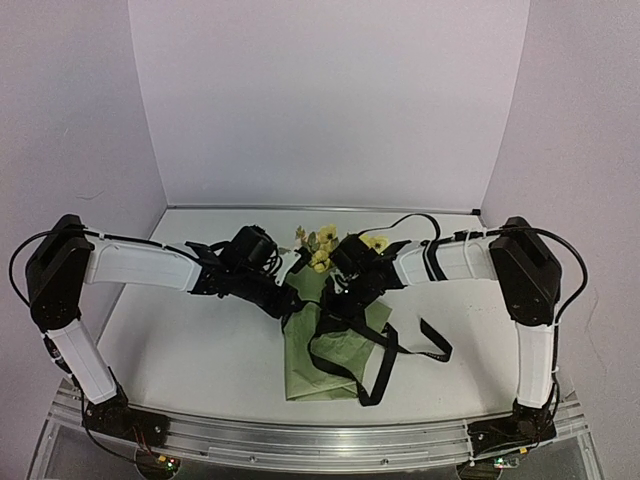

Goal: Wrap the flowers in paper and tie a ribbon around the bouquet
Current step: Cross the ribbon over the folded bouquet.

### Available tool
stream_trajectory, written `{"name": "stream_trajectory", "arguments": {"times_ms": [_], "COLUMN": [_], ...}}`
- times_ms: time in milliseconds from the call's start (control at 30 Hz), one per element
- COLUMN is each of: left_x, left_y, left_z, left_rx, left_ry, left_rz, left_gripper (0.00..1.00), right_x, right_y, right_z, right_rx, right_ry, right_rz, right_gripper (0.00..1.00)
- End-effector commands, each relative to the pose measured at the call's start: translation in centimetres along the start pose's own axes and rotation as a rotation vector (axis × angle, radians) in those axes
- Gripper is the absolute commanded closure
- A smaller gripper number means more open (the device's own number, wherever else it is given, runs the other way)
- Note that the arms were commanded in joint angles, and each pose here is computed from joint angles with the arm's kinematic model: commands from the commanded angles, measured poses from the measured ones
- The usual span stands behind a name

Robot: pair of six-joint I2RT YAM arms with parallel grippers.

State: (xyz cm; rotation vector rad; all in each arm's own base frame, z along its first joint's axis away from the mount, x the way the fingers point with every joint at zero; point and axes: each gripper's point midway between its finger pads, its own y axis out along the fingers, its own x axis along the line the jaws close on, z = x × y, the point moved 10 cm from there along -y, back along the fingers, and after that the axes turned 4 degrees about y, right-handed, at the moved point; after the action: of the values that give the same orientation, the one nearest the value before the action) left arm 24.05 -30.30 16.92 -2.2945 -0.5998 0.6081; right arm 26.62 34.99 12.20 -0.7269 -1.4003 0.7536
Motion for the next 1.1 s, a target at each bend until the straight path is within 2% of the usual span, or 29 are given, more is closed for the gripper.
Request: {"name": "stream_trajectory", "arguments": {"times_ms": [0, 200, 333, 533, 800, 967, 1067], "left_x": [-0.6, -0.5, -0.5, -0.4, -0.6, -0.6, -0.6], "left_y": [-1.6, -0.8, -0.2, 0.7, 0.9, 0.9, 0.7], "left_z": [-1.3, -0.5, 0.0, 0.5, 0.6, 0.7, 0.5], "left_rx": [-0.069, -0.007, 0.033, 0.081, 0.086, 0.106, 0.099], "left_ry": [0.044, 0.048, 0.049, 0.046, 0.055, 0.065, 0.071], "left_rz": [0.028, 0.053, 0.072, 0.101, 0.132, 0.145, 0.135], "left_gripper": [1.00, 1.00, 1.00, 1.00, 1.00, 0.99, 0.99], "right_x": [0.5, 1.9, 2.2, 2.6, 2.4, 1.7, 1.3], "right_y": [-0.9, -2.3, -3.1, -4.1, -6.3, -7.6, -7.9], "right_z": [-0.2, -1.1, -1.4, -0.8, 0.8, 1.5, 1.7], "right_rx": [-0.056, -0.121, -0.149, -0.125, -0.118, -0.139, -0.134], "right_ry": [-0.080, -0.172, -0.216, -0.249, -0.266, -0.275, -0.274], "right_rz": [0.057, 0.112, 0.149, 0.140, 0.118, 0.164, 0.206], "right_gripper": [1.00, 1.00, 0.96, 0.81, 0.60, 0.51, 0.51]}}
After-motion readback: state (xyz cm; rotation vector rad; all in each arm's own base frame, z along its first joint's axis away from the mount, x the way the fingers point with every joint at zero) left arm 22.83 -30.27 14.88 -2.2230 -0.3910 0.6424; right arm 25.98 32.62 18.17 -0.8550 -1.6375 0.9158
